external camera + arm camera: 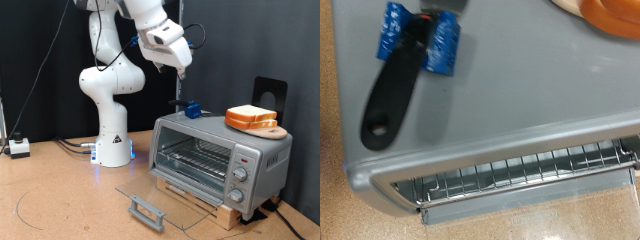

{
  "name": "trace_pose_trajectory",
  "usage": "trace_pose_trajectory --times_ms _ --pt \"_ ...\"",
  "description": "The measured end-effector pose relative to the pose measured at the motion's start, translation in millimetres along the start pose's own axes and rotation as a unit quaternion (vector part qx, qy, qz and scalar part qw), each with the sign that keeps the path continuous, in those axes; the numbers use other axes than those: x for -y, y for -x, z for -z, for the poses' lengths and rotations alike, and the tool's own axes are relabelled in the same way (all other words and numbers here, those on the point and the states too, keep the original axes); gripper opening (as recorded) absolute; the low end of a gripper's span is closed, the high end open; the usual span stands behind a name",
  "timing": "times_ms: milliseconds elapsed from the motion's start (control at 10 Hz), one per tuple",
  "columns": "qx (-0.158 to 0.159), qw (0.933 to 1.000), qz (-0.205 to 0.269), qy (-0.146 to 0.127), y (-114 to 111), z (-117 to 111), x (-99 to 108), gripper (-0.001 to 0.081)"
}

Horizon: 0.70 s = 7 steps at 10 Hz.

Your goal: Make a piece of toast with the oven

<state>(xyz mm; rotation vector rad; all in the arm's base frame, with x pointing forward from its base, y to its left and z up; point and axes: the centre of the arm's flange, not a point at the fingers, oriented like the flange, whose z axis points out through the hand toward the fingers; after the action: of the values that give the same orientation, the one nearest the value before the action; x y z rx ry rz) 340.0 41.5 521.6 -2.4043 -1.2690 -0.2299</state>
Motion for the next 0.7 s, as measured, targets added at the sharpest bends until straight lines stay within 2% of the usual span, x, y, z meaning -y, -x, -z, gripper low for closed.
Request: trace_pose_trajectory --times_ms 200,300,500,700 --pt "0.012 0.9999 -0.008 0.005 1.6 -2.8 29.0 0.0809" --pt "0.021 0.9993 -0.031 0.003 2.5 -4.3 43.0 0.0809" --pt "0.024 0.9961 -0.083 0.018 1.8 -7.6 70.0 0.0809" --pt "0.021 0.9942 -0.102 0.028 2.8 -14.2 89.6 0.0809"
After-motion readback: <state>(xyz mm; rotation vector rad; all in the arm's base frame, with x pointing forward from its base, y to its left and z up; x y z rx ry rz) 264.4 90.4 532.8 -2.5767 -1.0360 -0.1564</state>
